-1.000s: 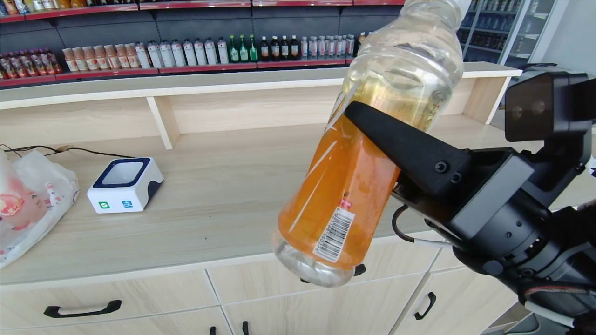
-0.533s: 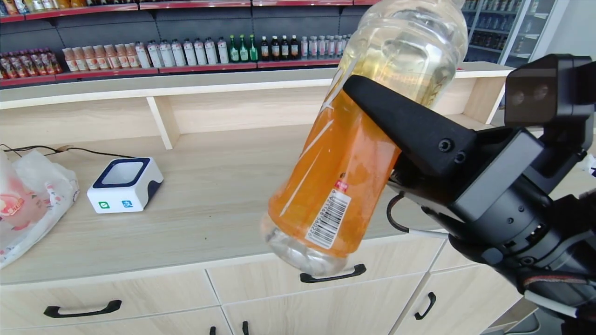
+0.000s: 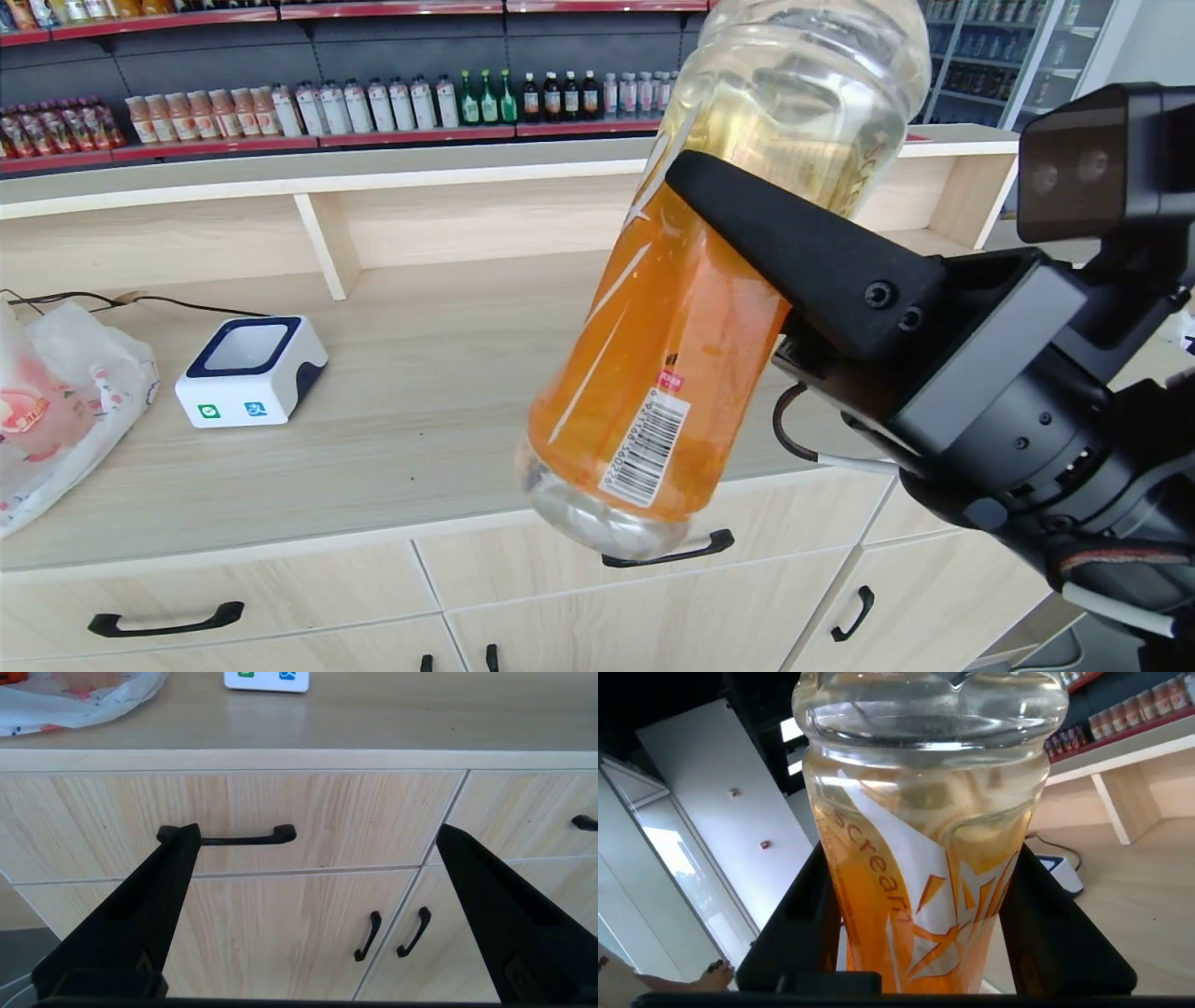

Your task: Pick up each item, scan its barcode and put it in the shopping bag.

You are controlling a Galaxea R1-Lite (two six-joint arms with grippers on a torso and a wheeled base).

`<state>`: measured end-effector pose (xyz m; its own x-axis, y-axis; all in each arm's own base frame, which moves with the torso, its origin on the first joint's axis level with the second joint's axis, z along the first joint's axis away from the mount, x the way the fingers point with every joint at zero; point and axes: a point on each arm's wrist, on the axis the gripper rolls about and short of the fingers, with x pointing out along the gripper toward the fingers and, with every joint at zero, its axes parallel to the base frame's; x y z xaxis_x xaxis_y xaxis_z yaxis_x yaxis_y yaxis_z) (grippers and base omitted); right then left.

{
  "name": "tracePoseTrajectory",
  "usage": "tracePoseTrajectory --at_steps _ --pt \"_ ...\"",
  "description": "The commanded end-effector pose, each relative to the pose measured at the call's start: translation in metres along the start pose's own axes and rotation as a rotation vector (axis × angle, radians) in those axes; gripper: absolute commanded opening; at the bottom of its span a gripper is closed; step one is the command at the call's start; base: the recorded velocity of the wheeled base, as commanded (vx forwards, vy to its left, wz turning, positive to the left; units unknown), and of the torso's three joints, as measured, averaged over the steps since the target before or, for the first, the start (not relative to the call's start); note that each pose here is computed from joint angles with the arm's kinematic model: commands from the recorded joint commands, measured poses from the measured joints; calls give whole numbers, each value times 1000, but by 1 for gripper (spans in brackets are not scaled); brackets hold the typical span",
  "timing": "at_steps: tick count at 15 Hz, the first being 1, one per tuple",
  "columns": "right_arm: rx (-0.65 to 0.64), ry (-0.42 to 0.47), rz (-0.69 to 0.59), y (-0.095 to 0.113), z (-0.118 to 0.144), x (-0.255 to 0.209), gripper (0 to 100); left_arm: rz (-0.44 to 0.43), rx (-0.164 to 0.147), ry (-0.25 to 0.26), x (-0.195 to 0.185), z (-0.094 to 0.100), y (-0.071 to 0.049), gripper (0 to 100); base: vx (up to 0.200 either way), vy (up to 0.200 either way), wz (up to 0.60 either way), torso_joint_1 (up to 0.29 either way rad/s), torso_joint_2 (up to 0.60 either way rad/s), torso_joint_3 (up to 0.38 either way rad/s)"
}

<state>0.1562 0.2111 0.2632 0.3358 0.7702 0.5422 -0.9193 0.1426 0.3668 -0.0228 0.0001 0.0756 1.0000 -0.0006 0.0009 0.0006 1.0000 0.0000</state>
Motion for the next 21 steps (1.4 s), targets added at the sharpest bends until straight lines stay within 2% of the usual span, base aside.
tracePoseTrajectory --at_steps 1,2,4,7,8,9,10,11,13,15,19,21 --pt "-11 -13 17 4 5 1 0 2 0 -1 0 0 0 100 0 0 0 0 0 0" --pt "-33 0 -5 1 5 2 0 1 0 -1 0 0 0 100 0 0 0 0 0 0" --pt "-177 42 -71 -9 9 -3 0 1 0 -1 0 0 0 100 0 0 0 0 0 0" --pt "-471 70 -158 -23 24 -16 0 1 0 -1 0 0 0 100 0 0 0 0 0 0" --pt "-523 69 -177 -26 28 -19 0 1 0 -1 0 0 0 100 0 0 0 0 0 0" --pt "-697 46 -262 -39 50 -33 0 1 0 -1 0 0 0 100 0 0 0 0 0 0" --pt "-760 38 -303 -43 59 -40 0 1 0 1 0 0 0 100 0 0 0 0 0 0" --pt "-766 54 -332 -46 58 -49 0 1 0 -1 0 0 0 100 0 0 0 0 0 0" --pt "-786 80 -526 -58 59 -82 0 1 0 1 0 0 0 100 0 0 0 0 0 0" --pt "-885 -8 -695 -75 95 -98 0 1 0 -1 0 0 0 100 0 0 0 0 0 0" --pt "-845 -15 -725 -86 96 -97 0 1 0 -1 0 0 0 100 0 0 0 0 0 0" --pt "-915 30 -758 -89 94 -104 0 1 0 -1 0 0 0 100 0 0 0 0 0 0"
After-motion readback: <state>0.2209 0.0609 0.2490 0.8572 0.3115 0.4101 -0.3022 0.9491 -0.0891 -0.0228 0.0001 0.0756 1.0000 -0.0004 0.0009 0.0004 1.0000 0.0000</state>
